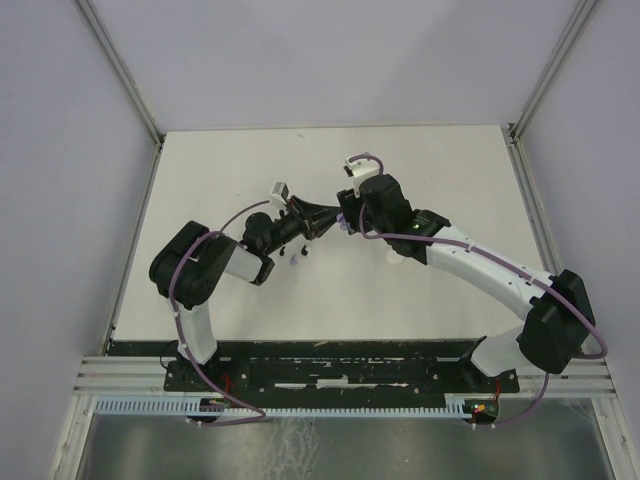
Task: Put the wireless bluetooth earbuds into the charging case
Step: Place the earbud in the charging case.
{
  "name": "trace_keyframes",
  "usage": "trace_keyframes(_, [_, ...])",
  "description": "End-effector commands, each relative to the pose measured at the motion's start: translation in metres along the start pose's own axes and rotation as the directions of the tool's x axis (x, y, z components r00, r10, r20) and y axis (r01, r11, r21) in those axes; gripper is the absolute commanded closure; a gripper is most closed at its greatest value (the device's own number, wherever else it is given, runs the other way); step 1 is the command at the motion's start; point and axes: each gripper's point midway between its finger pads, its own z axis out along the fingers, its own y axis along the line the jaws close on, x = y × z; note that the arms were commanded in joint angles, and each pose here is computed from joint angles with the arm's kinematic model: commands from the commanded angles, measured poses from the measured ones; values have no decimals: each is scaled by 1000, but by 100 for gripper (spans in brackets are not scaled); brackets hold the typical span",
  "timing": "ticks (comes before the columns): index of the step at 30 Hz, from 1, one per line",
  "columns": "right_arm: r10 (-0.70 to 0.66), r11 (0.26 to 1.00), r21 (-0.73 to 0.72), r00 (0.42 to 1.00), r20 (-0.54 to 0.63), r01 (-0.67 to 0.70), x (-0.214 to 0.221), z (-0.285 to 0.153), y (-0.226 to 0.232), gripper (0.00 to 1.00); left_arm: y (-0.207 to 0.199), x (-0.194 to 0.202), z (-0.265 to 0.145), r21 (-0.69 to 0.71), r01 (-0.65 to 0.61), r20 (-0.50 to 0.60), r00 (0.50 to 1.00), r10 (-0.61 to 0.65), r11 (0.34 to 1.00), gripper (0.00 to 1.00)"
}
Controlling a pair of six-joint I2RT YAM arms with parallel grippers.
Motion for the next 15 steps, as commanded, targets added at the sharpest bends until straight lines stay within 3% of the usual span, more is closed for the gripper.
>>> trace_keyframes(1, [44,999,20,995,86,-46,-32,-1,-3,32,-25,4,-1,77,-70,0,998,70,995,97])
trace_keyframes(15, [64,996,61,995,79,-69,-29,-1,-15,31,-26,4,-1,79,-71,3,997,71,994,97])
